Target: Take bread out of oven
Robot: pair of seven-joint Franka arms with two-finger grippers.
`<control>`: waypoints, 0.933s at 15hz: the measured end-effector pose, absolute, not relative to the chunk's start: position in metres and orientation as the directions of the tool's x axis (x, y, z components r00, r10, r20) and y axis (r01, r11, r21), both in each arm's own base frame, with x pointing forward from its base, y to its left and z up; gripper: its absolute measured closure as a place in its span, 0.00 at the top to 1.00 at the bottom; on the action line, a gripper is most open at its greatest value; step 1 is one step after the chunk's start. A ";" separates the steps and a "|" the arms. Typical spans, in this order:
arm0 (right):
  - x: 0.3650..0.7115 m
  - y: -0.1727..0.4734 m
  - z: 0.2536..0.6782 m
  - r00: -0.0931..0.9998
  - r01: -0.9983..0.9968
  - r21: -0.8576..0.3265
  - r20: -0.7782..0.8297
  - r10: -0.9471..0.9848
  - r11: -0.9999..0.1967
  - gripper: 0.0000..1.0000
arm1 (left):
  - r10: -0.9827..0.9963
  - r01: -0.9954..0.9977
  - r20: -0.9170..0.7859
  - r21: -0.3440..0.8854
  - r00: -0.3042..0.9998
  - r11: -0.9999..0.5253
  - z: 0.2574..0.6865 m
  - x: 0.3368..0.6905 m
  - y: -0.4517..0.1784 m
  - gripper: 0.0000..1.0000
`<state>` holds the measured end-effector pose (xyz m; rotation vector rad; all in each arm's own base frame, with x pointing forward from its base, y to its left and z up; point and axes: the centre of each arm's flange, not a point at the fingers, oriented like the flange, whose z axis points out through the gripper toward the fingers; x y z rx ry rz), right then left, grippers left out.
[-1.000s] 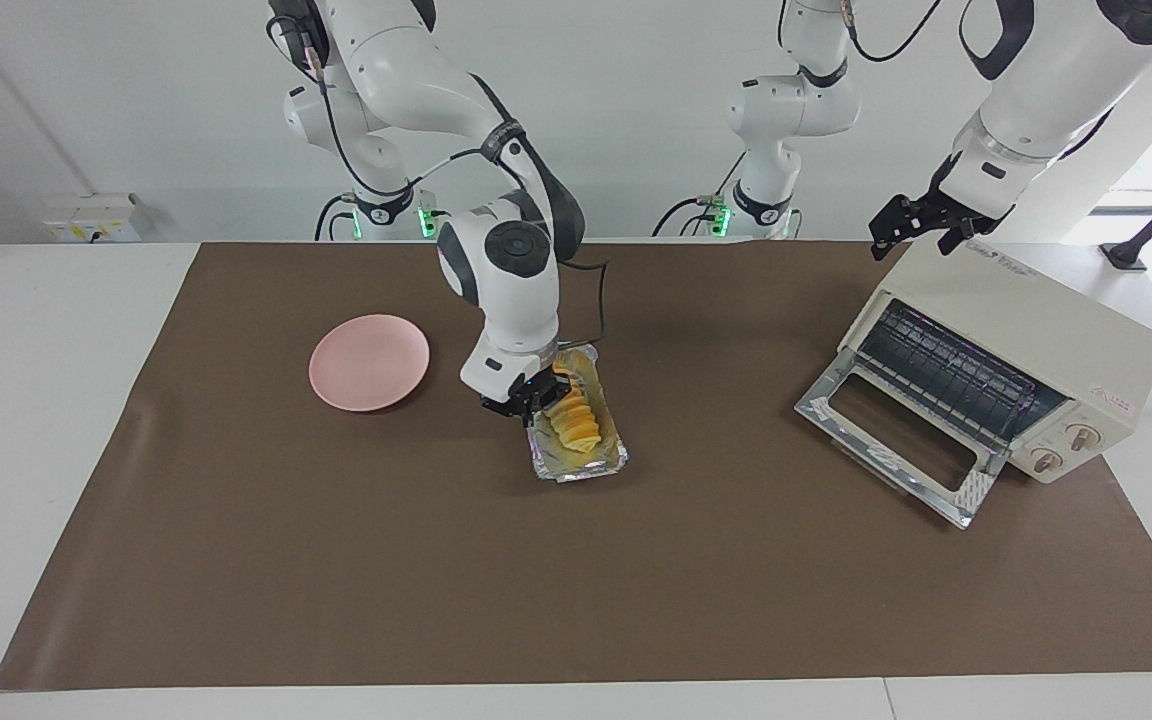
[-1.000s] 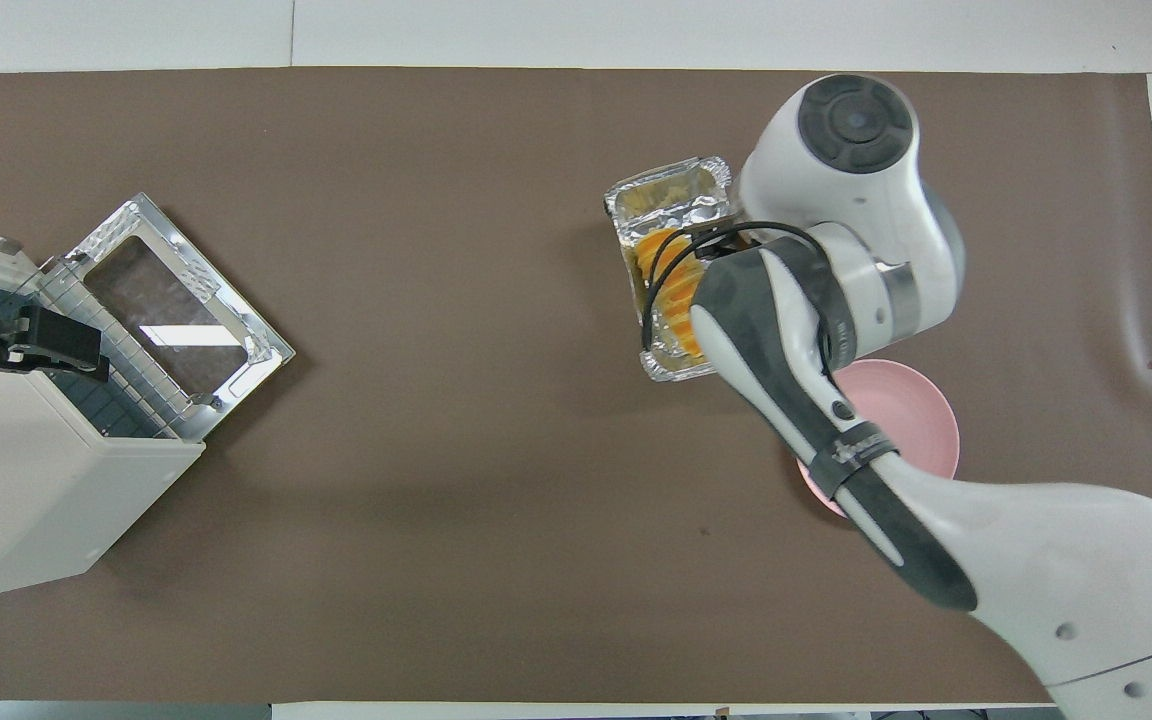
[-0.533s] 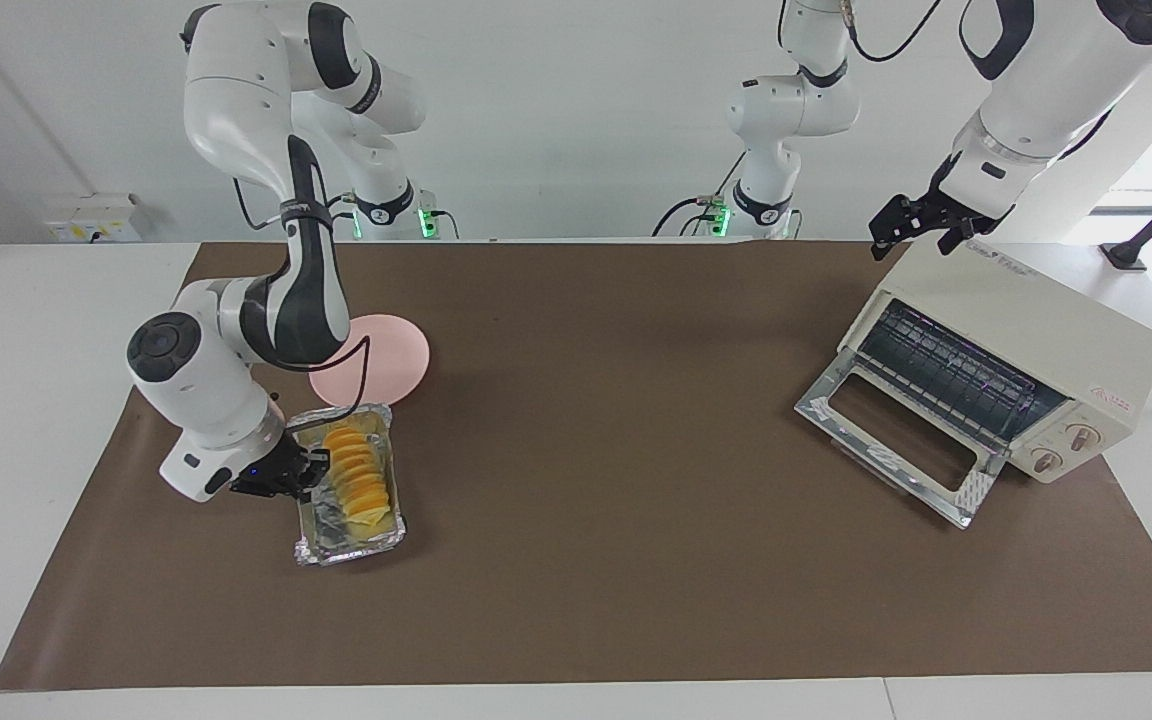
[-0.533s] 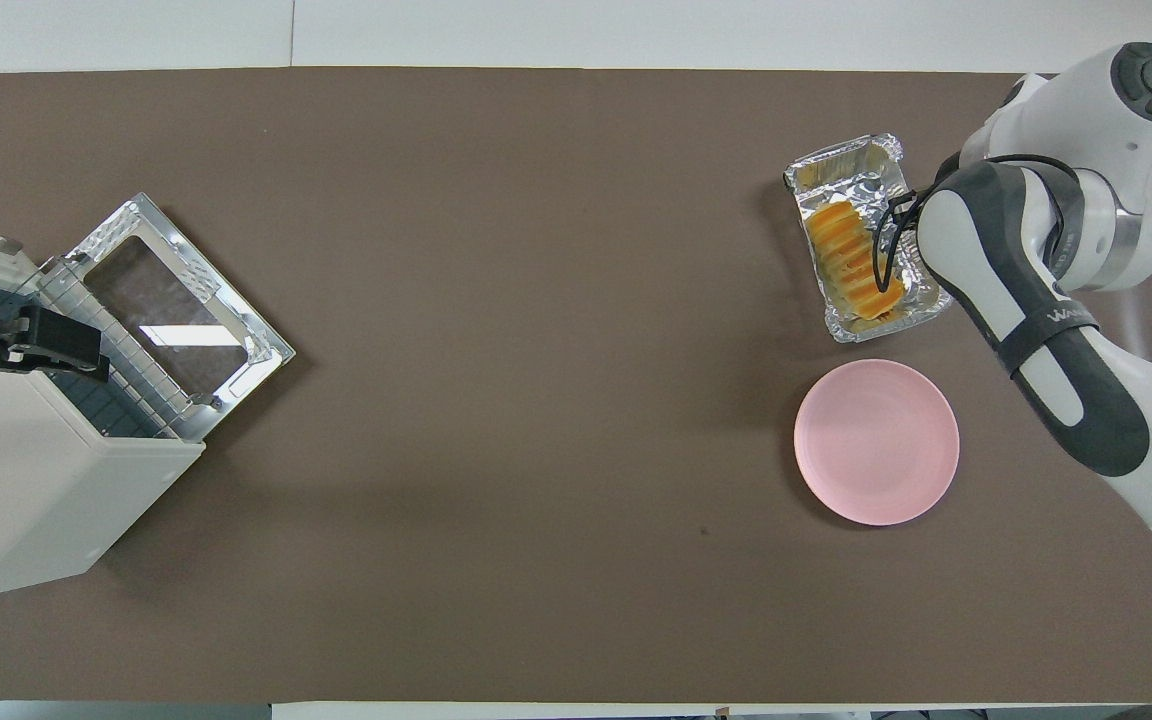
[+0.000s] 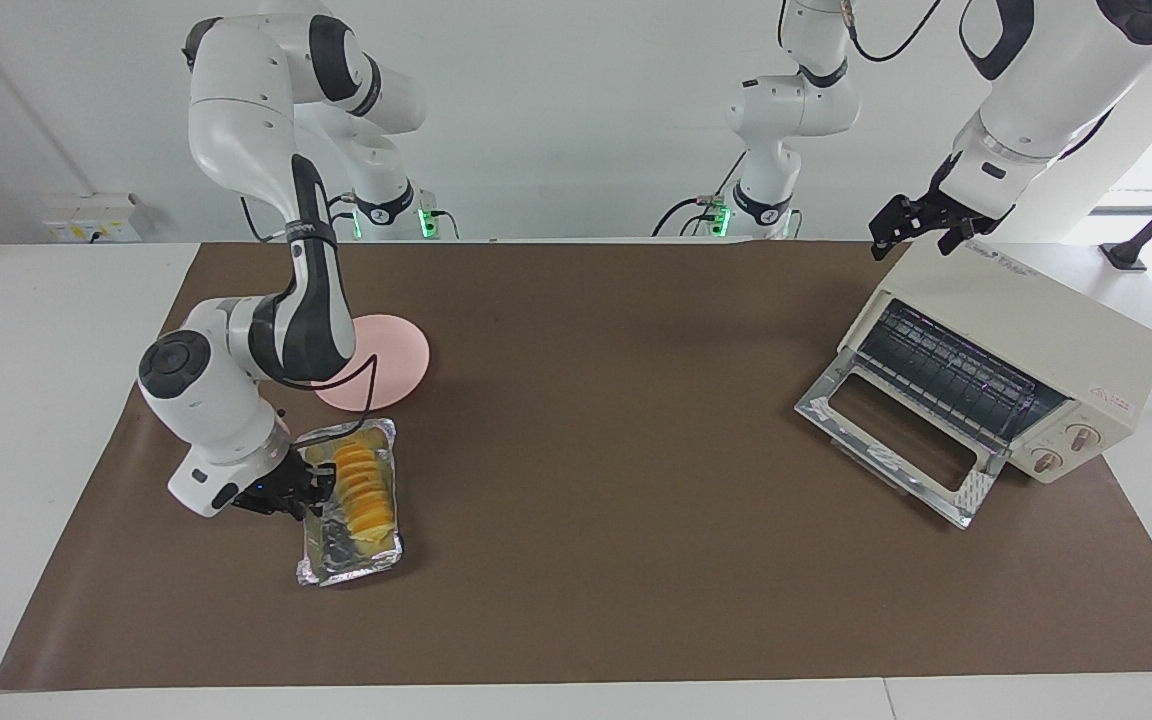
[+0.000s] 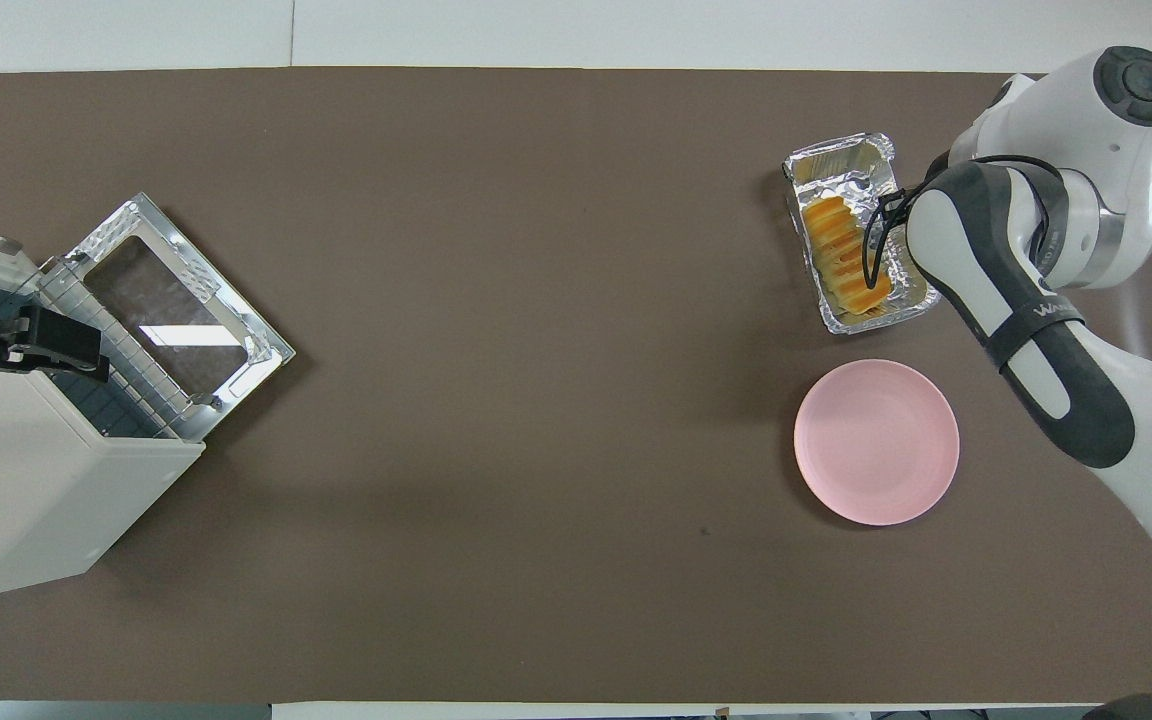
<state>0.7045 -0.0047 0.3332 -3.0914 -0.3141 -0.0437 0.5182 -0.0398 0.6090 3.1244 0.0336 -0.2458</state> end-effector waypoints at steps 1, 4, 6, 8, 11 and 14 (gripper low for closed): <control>0.702 -0.002 0.341 0.977 0.212 -0.022 0.016 0.212 -0.977 0.49 | 0.021 0.022 -0.156 0.006 0.987 -1.000 0.609 0.518 -0.040 1.00; 0.699 0.011 0.361 0.971 0.240 -0.003 0.020 0.240 -0.971 0.81 | 0.021 0.022 -0.156 0.006 0.987 -1.000 0.609 0.518 -0.040 1.00; 0.698 0.040 0.362 0.968 0.248 0.021 0.025 0.248 -0.969 0.99 | 0.021 0.022 -0.156 0.006 0.987 -1.000 0.609 0.518 -0.040 1.00; 0.697 0.057 0.351 0.966 0.252 0.043 0.051 0.254 -0.967 0.97 | 0.021 0.022 -0.156 0.006 0.987 -1.000 0.609 0.518 -0.040 1.00; 0.692 0.054 0.326 0.965 0.253 0.051 0.062 0.256 -0.966 0.97 | 0.021 0.022 -0.156 0.006 0.987 -1.000 0.609 0.518 -0.040 1.00; 0.691 0.050 0.317 0.964 0.249 0.055 0.082 0.253 -0.967 0.92 | 0.021 0.022 -0.156 0.006 0.987 -1.000 0.609 0.518 -0.040 1.00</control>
